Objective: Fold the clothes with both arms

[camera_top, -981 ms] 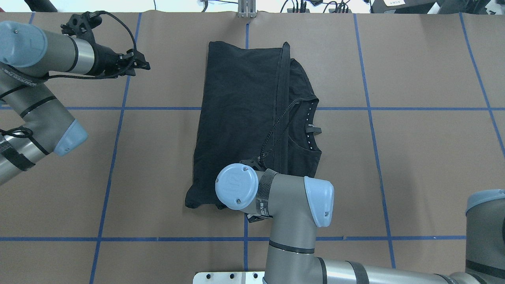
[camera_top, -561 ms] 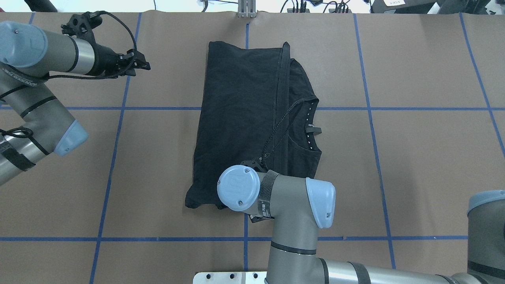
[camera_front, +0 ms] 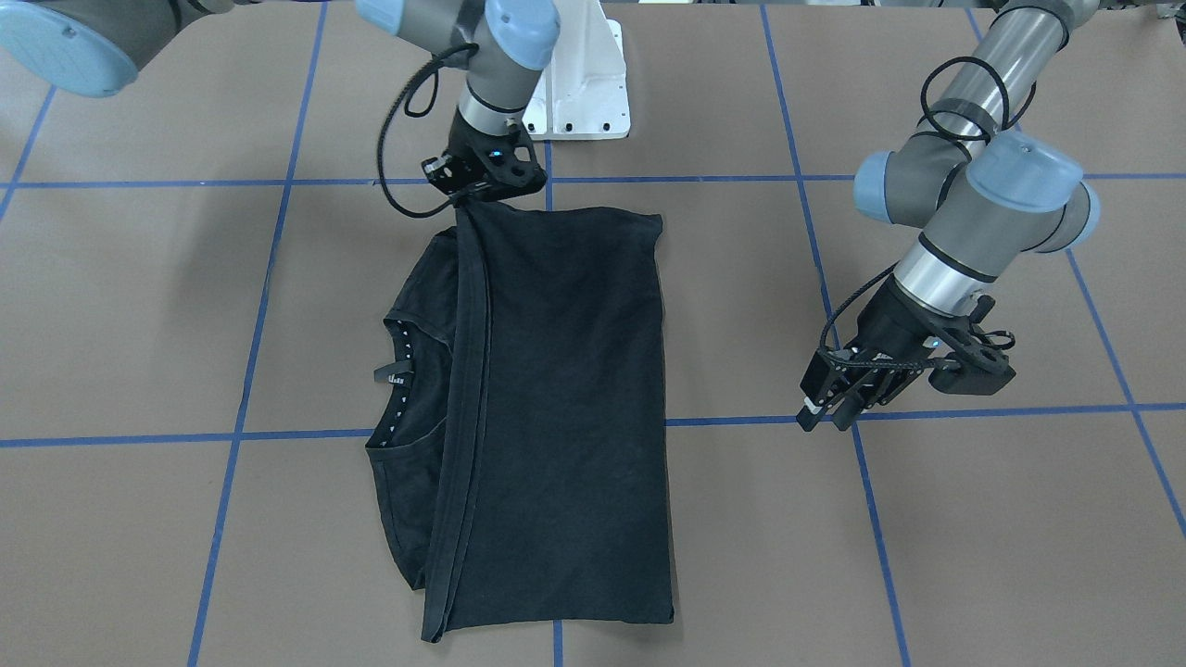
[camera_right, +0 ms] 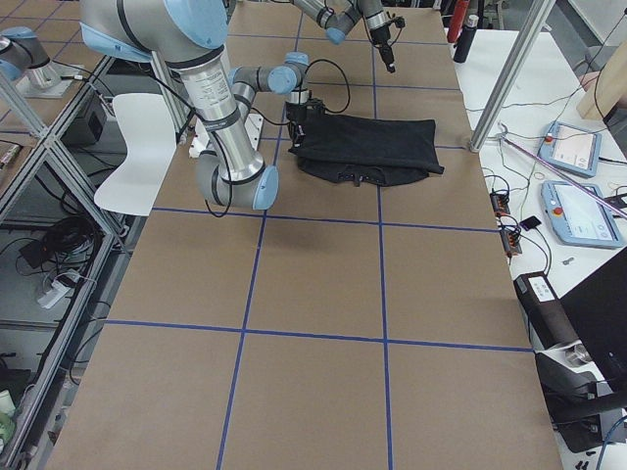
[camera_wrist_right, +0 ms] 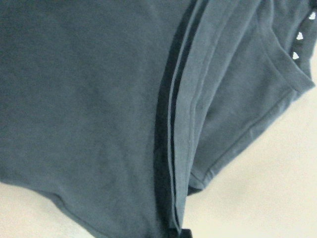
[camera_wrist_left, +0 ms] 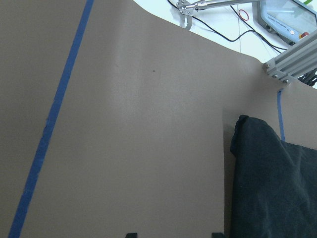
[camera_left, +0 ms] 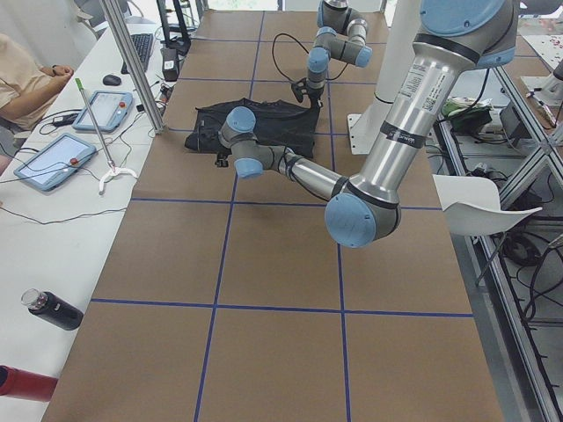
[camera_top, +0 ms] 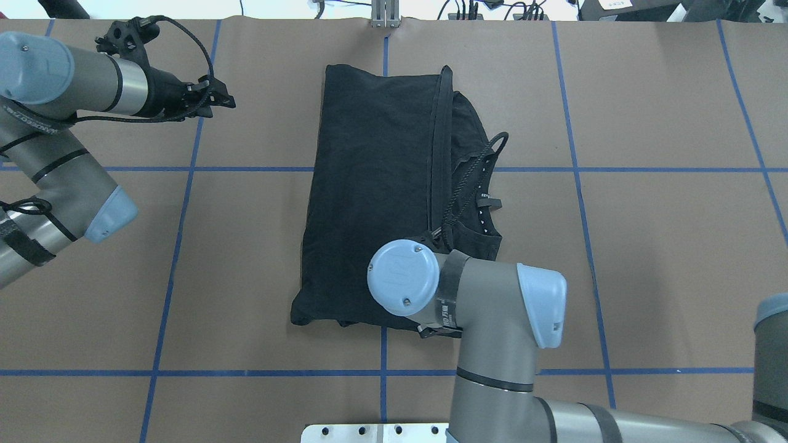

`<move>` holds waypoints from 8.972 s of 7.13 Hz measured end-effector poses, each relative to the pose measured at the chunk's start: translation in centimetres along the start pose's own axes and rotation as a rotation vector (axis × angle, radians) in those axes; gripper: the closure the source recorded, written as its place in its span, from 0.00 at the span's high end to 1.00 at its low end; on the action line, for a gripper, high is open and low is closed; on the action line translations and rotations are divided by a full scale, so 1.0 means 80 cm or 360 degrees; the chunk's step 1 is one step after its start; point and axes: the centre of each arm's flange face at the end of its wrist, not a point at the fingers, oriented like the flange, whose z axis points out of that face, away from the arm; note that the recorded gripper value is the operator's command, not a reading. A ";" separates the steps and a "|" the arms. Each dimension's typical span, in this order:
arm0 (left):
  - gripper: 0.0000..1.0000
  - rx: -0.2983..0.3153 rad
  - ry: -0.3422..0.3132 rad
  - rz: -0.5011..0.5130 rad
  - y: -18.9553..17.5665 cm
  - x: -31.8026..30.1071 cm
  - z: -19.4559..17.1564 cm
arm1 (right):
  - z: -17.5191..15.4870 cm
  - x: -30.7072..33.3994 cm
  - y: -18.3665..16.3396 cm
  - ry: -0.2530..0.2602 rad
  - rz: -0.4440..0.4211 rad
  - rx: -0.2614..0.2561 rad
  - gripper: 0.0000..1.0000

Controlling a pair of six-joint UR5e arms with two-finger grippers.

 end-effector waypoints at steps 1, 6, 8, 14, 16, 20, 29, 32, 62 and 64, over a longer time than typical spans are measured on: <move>0.59 0.0002 0.0007 -0.0002 0.000 0.002 -0.002 | 0.030 0.006 0.037 -0.0020 0.0201 -0.0003 0.00; 0.59 0.0003 0.0015 -0.0001 0.002 0.004 -0.006 | 0.042 0.039 0.027 -0.0181 0.0719 0.0085 0.78; 0.59 0.0003 0.0016 0.0000 0.002 0.005 -0.006 | 0.032 0.052 0.018 -0.0299 0.1102 0.0122 0.79; 0.59 0.0000 0.0006 -0.0004 0.003 0.016 -0.014 | 0.066 0.067 0.042 -0.0650 0.1862 0.0174 0.73; 0.59 0.0000 0.0005 -0.0004 0.003 0.017 -0.014 | 0.070 0.057 0.048 -0.0652 0.1898 0.0171 0.59; 0.59 0.0001 0.0009 -0.0002 0.002 0.018 -0.016 | 0.070 0.054 0.049 -0.0660 0.1963 0.0159 0.00; 0.59 0.0002 0.0055 -0.0077 0.006 0.033 -0.029 | 0.039 0.076 0.039 -0.0720 0.2022 0.0087 0.38; 0.59 0.0003 0.0056 -0.0080 0.006 0.034 -0.030 | 0.057 0.070 0.041 -0.0678 0.2020 0.0108 0.75; 0.57 0.0005 0.0061 -0.0081 0.008 0.051 -0.047 | 0.077 0.067 0.033 -0.0619 0.2032 0.0144 0.00; 0.57 0.0005 0.0061 -0.0083 0.009 0.053 -0.049 | 0.082 0.066 0.032 -0.0604 0.2033 0.0146 0.00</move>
